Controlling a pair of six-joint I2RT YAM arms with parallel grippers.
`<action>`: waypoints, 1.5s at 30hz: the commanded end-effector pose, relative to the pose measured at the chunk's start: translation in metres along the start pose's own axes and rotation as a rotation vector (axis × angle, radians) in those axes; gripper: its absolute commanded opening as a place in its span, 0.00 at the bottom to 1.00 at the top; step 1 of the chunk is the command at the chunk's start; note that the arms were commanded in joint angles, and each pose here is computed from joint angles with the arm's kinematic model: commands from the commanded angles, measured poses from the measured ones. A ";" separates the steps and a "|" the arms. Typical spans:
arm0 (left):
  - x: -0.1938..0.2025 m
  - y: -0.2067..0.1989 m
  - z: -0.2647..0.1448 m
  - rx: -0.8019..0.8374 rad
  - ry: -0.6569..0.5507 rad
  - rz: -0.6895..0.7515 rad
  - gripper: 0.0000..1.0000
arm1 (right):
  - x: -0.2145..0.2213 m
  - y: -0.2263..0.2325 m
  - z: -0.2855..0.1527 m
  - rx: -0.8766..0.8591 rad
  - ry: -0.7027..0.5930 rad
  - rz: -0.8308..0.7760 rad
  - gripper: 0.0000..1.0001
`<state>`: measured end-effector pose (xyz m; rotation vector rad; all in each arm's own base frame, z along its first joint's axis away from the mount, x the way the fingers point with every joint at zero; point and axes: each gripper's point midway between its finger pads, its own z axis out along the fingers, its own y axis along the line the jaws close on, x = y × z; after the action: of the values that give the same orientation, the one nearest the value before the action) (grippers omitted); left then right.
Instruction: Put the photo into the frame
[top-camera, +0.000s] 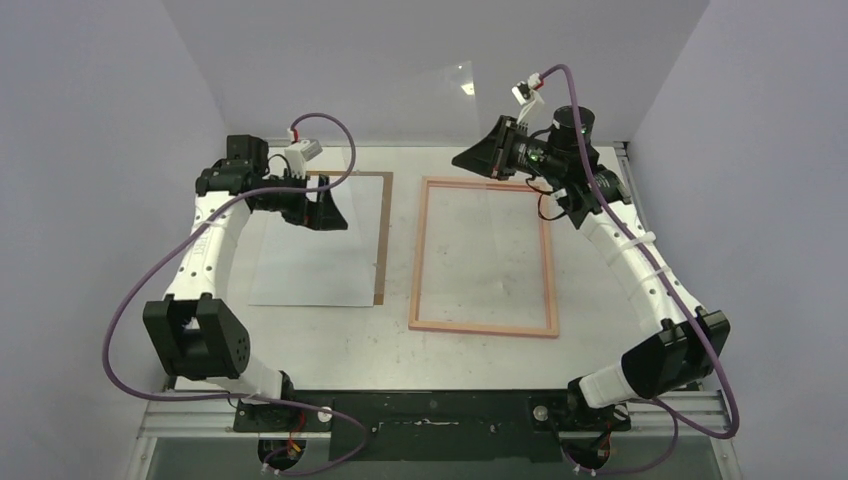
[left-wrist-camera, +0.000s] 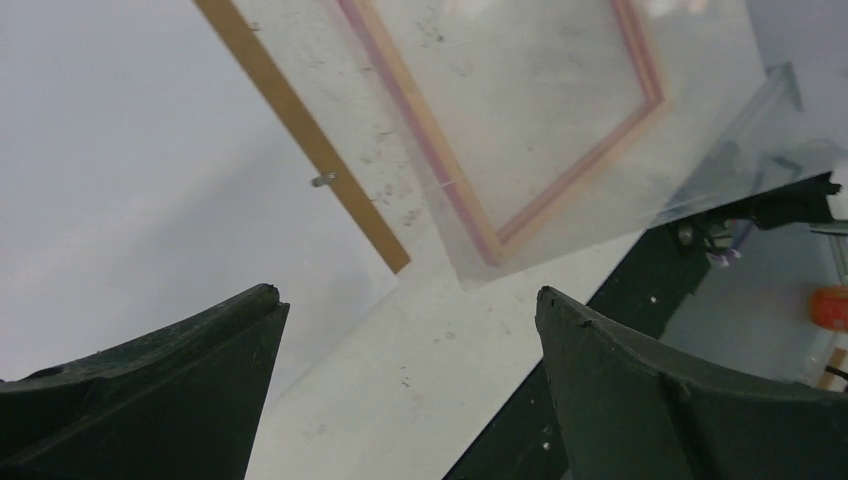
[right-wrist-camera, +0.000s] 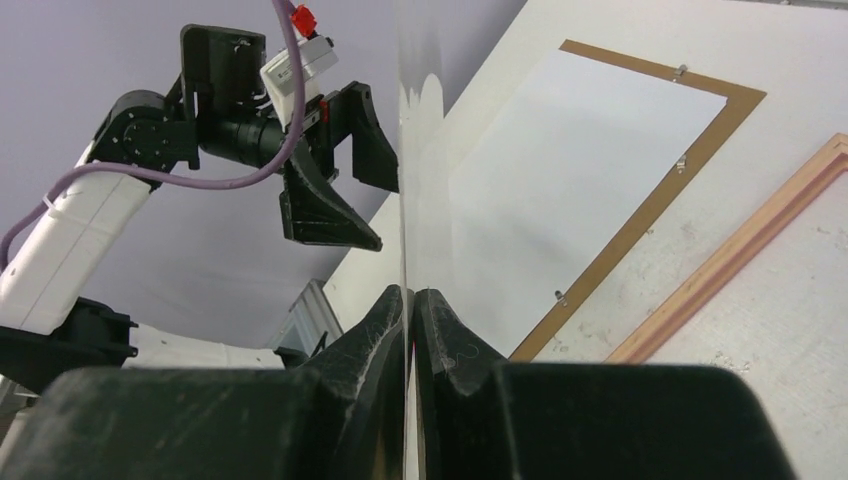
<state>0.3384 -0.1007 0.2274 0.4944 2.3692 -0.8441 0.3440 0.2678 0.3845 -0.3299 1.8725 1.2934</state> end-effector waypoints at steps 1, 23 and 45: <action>-0.010 -0.064 -0.003 0.225 -0.116 0.078 0.96 | -0.001 0.016 -0.014 -0.090 -0.024 0.023 0.06; -0.004 -0.107 -0.004 0.336 -0.337 0.095 0.93 | -0.005 0.026 -0.026 -0.182 -0.098 0.165 0.05; -0.005 -0.103 -0.011 0.241 -0.369 0.054 0.13 | 0.033 -0.025 -0.028 0.001 -0.044 0.156 0.35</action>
<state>0.2771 -0.1672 0.2674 0.4576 1.9912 -1.1086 0.3408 0.2429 0.3347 -0.1048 1.9416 1.4117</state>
